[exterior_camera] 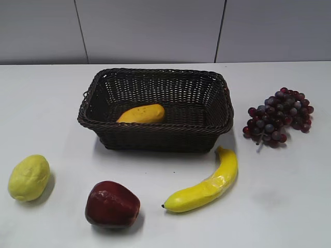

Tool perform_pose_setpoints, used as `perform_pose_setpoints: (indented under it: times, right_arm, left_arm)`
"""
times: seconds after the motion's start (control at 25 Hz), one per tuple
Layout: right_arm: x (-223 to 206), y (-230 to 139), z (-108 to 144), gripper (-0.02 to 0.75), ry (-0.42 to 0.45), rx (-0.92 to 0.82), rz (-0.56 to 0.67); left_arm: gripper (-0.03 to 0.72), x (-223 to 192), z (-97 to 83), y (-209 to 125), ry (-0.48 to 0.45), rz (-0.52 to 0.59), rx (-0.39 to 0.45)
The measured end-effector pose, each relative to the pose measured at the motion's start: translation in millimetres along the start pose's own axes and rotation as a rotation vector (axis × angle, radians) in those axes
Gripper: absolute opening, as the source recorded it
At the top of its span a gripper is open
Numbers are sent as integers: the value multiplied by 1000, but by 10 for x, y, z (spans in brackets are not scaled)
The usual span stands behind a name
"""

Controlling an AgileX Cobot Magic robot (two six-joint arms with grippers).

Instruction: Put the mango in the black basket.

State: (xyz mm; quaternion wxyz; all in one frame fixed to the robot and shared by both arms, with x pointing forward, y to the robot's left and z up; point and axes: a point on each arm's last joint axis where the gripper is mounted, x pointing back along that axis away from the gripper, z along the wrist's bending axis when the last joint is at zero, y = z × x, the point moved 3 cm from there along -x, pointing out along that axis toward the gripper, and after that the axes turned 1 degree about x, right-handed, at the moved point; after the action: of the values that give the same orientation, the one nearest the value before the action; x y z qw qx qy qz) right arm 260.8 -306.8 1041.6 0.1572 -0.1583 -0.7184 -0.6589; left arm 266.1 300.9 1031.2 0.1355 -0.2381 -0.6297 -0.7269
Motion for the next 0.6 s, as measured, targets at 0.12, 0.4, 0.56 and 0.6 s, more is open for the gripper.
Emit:
perform_pose_setpoints:
  times: [0.12,0.4,0.56,0.6]
  right_arm:
    - [0,0,0,498,0,0,0]
    - [0,0,0,498,0,0,0]
    - [0,0,0,498,0,0,0]
    - [0,0,0,498,0,0,0]
  left_arm:
    - [525,37,2,-14,13,-28,8]
    - [525,54,16,-27,81,-32,50]
    - [525,52,17,-29,88,-30,54]
    - [525,52,17,-29,88,-30,54]
